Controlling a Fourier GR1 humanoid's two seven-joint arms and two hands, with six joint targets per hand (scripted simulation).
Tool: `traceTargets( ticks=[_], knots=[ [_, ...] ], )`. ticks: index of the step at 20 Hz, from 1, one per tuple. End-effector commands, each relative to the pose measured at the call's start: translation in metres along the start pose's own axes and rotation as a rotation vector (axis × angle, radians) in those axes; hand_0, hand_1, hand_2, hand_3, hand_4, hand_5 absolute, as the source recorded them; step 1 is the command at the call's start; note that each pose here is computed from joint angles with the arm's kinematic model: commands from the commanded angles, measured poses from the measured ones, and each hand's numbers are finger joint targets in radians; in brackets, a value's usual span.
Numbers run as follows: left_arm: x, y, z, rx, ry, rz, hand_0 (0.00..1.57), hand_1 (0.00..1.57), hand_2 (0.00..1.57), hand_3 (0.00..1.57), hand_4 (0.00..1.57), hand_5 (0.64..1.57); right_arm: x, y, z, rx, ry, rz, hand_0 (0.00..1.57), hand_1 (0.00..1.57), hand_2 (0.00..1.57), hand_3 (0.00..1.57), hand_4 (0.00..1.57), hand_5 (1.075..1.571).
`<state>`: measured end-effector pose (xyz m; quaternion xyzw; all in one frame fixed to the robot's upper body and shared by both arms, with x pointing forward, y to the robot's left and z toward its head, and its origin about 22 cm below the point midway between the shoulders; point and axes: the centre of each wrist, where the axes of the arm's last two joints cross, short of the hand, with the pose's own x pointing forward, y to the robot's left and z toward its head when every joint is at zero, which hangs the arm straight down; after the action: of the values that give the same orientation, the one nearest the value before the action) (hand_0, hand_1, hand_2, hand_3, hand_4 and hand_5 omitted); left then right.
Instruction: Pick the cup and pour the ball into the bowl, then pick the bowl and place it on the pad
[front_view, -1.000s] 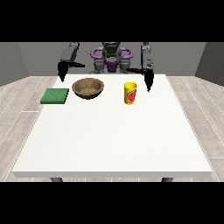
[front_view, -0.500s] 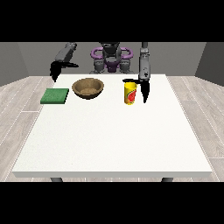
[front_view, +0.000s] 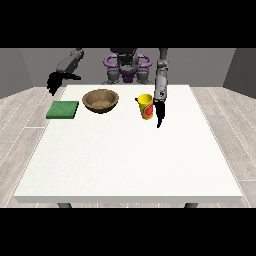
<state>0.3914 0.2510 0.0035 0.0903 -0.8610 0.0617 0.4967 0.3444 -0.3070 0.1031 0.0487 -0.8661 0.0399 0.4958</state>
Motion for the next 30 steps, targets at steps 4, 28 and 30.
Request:
traceTargets(
  ticks=[4, 28, 30],
  knots=[
    [0.003, 0.043, -0.005, 0.120, -0.086, -0.341, 1.31, 1.31, 1.57, 1.57, 0.98, 1.551, 0.016, -0.012, -0.009, 0.051, -0.069, 0.024, 0.00, 0.00, 0.16, 0.24, 0.00, 1.569],
    [0.002, -0.134, 0.044, -0.326, -0.129, -1.190, 1.15, 1.15, 1.57, 1.57, 0.79, 1.561, -0.073, -0.046, 0.055, -0.071, 0.360, -0.052, 0.00, 0.00, 0.16, 0.23, 0.60, 1.556],
    [0.006, -0.151, 0.048, -0.351, -0.103, -1.250, 1.15, 1.15, 1.57, 1.57, 0.79, 1.561, -0.079, -0.054, 0.066, -0.091, 0.409, -0.055, 0.00, 0.00, 0.13, 0.19, 0.66, 1.547]
  ],
)
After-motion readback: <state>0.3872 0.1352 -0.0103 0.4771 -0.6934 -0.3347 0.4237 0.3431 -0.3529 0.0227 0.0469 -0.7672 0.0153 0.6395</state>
